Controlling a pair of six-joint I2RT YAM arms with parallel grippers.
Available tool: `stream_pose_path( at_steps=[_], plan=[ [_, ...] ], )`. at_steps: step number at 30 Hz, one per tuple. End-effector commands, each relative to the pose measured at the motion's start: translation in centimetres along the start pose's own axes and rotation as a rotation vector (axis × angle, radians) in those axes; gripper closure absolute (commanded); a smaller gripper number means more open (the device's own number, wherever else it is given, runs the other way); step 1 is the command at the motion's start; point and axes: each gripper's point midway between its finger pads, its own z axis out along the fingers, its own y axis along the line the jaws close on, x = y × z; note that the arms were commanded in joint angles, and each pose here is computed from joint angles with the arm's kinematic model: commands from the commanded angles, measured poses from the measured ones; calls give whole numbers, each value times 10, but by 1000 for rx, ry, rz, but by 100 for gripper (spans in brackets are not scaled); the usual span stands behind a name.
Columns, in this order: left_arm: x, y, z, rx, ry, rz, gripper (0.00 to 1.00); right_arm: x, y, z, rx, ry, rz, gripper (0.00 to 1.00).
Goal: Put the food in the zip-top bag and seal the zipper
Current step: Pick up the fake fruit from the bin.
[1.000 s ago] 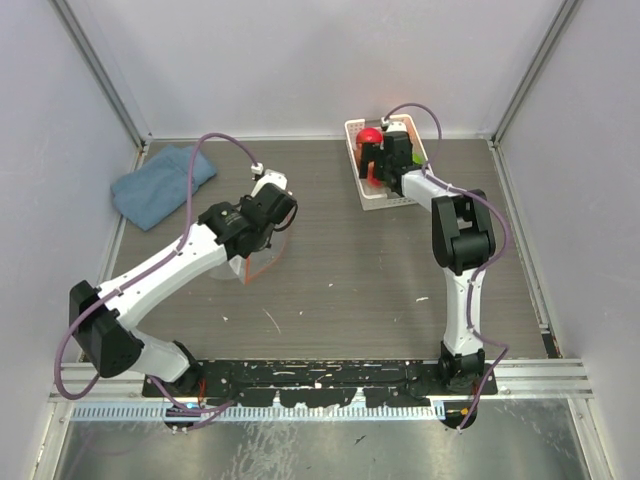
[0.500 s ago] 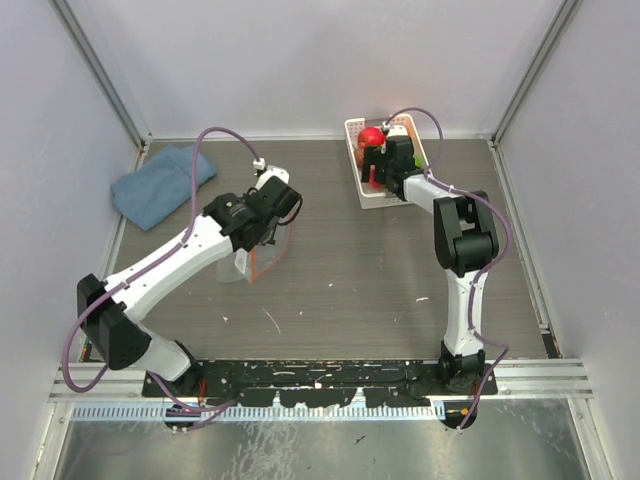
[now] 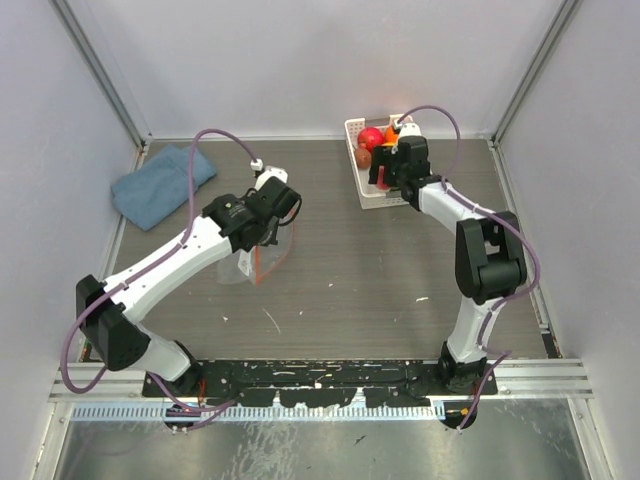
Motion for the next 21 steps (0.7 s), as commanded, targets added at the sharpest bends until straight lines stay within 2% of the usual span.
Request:
stream_pose_path(
  at_steps=[1, 11, 21],
  plan=[
    [-14, -2, -10, 49, -67, -83, 100, -42, 10, -36, -53, -129, 42, 45],
    [-12, -19, -9, 128, -69, -139, 100, -55, 55, -113, -248, -234, 99, 46],
    [-17, -24, -14, 156, -63, -173, 100, -61, 131, -210, -538, -377, 149, 46]
  ],
)
